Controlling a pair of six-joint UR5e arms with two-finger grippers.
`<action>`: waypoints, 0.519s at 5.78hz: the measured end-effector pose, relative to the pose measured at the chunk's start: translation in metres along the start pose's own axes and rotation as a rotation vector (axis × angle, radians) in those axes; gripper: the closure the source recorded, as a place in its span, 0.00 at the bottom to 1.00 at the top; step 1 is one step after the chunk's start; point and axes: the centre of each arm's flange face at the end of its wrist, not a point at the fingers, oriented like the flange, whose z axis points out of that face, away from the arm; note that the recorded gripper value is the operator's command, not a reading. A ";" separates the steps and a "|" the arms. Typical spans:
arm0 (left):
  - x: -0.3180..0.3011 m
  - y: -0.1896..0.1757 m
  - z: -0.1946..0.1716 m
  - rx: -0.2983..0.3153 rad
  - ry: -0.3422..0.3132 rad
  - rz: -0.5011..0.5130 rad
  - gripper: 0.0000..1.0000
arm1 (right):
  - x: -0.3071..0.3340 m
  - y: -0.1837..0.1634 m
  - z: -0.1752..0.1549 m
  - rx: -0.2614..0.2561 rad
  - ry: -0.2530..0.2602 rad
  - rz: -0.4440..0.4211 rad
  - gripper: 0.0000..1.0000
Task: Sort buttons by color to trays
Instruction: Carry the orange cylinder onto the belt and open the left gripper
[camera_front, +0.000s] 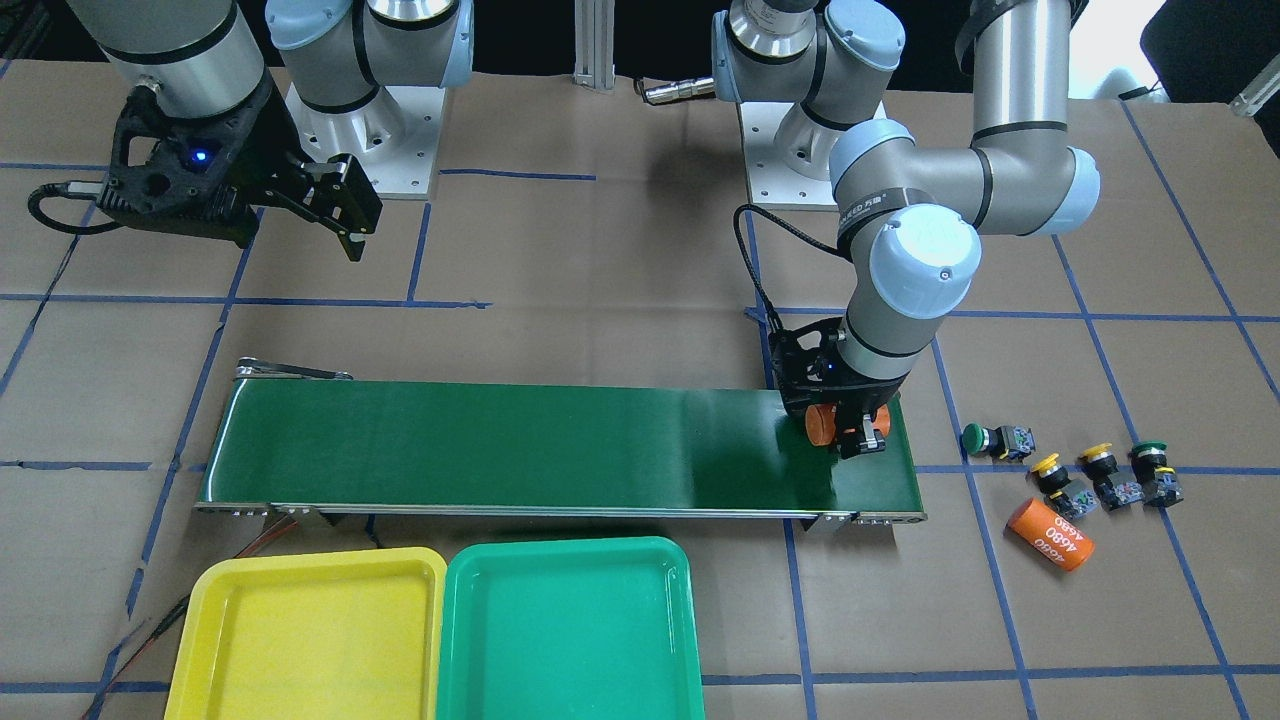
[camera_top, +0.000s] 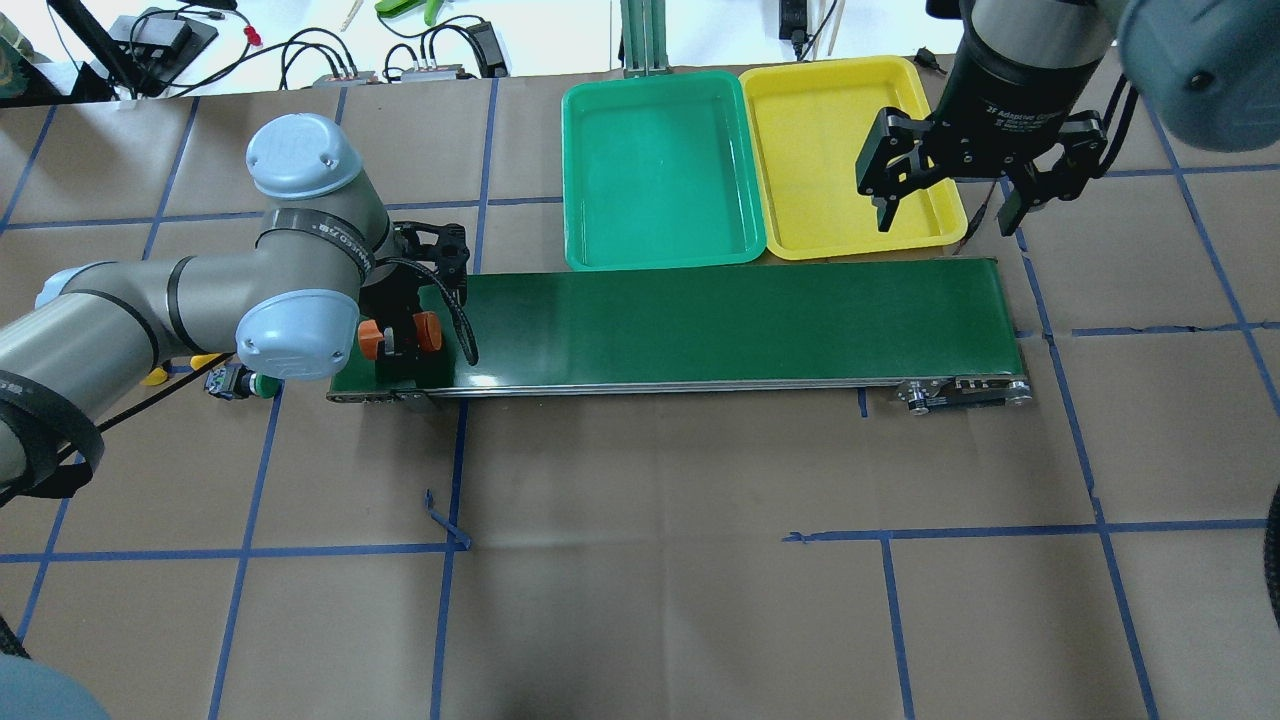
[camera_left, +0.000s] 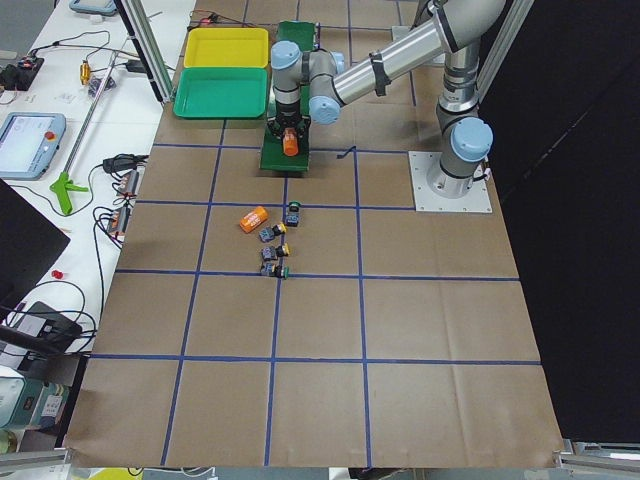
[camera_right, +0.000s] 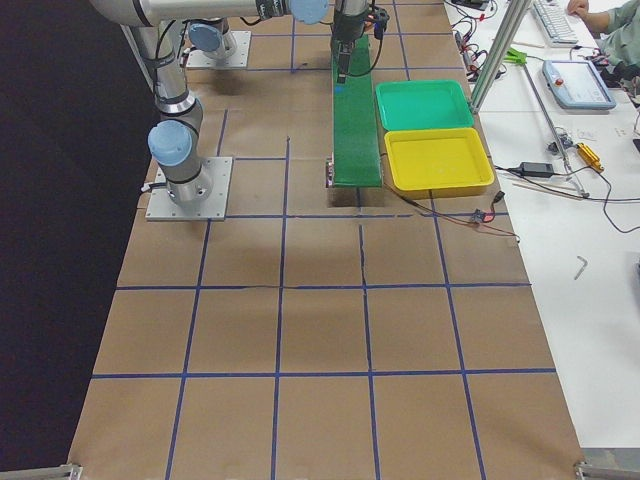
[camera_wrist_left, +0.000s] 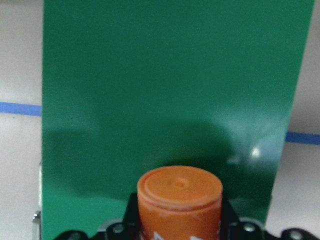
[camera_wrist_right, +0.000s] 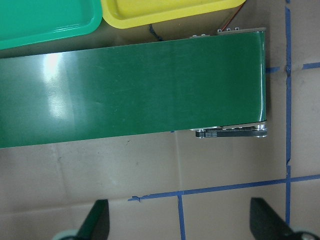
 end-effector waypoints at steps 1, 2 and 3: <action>0.001 0.000 -0.002 -0.001 -0.001 -0.002 0.02 | 0.000 0.000 0.000 0.000 0.000 0.000 0.00; 0.001 0.001 -0.008 0.000 -0.010 -0.017 0.02 | 0.000 0.000 0.000 -0.001 0.000 0.000 0.00; 0.001 0.003 -0.017 0.005 -0.022 -0.068 0.02 | 0.000 0.000 0.000 0.000 0.000 0.000 0.00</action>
